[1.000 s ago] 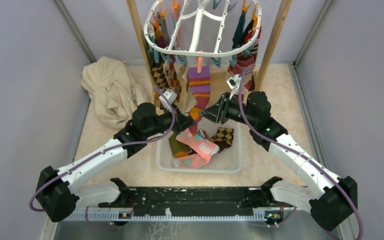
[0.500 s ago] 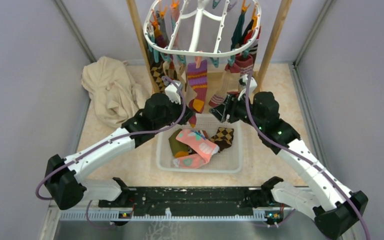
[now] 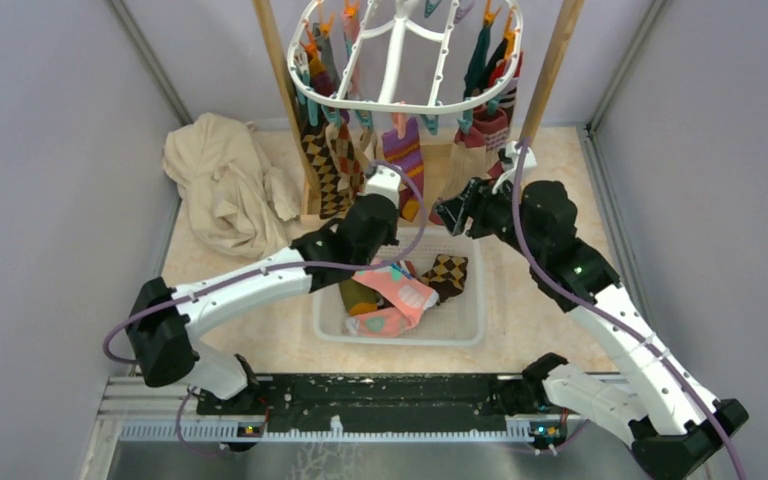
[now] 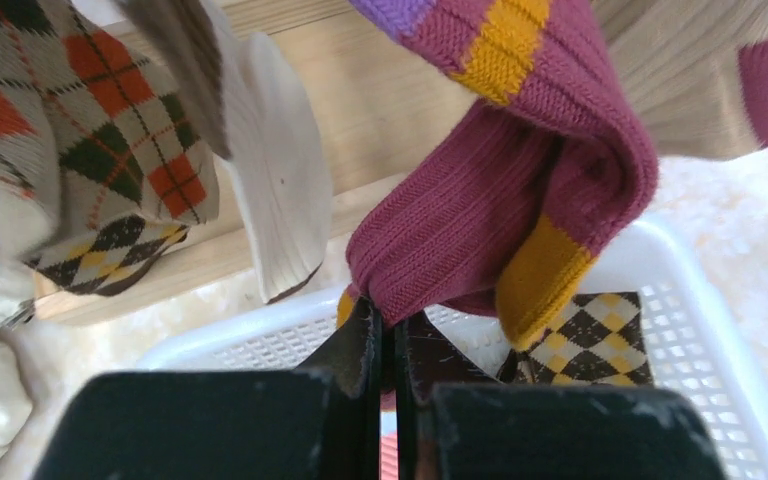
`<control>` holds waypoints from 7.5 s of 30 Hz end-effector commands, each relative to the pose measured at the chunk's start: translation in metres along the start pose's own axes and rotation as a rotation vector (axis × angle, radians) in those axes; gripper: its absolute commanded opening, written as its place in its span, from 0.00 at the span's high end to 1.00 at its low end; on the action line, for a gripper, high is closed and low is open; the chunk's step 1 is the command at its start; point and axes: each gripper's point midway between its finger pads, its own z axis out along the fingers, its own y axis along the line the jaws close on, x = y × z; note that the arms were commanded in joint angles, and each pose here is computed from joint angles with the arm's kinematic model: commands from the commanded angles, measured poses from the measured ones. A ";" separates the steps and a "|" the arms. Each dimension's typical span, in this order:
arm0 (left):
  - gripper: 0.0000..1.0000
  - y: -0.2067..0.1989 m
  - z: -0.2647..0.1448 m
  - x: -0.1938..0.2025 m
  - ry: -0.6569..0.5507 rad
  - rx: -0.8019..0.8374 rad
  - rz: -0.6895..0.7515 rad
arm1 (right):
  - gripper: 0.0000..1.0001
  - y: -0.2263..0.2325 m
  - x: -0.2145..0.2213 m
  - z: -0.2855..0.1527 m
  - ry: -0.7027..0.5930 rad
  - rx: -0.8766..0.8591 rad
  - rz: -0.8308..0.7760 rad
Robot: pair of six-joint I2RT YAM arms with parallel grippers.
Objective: Remove the socks clipped to the hanger
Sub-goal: Remove the sock from the hanger, then place the sock in the bin.
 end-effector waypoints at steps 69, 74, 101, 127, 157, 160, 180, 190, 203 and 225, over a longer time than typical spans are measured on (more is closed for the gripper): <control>0.96 -0.011 0.014 0.008 0.006 -0.756 0.778 | 0.38 0.062 -0.115 0.047 -0.183 0.173 -0.326; 0.96 -0.011 0.012 0.002 -0.035 -0.747 0.760 | 0.34 0.063 -0.115 0.058 -0.207 0.164 -0.360; 0.99 0.002 -0.018 -0.008 -0.072 -0.818 0.828 | 0.35 0.047 -0.122 0.097 -0.279 0.281 -0.463; 0.99 0.001 -0.018 -0.008 -0.075 -0.816 0.838 | 0.43 0.052 -0.144 0.102 -0.371 0.298 -0.465; 0.99 -0.001 -0.040 -0.024 -0.063 -0.794 0.785 | 0.94 0.043 -0.137 0.095 -0.357 0.247 -0.421; 0.99 -0.001 -0.050 -0.030 -0.048 -0.782 0.763 | 0.78 0.038 -0.134 0.096 -0.335 0.230 -0.409; 0.99 -0.012 -0.085 -0.026 -0.046 -0.697 0.754 | 0.33 0.041 -0.157 0.012 -0.346 0.130 -0.230; 0.99 -0.038 -0.101 -0.031 -0.097 -0.624 0.700 | 0.29 0.011 -0.179 -0.059 -0.421 0.287 -0.200; 1.00 -0.057 -0.128 -0.050 -0.265 -0.515 0.489 | 0.29 -0.011 -0.172 -0.074 -0.403 0.403 -0.210; 0.97 -0.132 -0.149 -0.053 -0.279 0.326 0.201 | 0.28 -0.025 -0.161 -0.080 -0.332 0.481 -0.219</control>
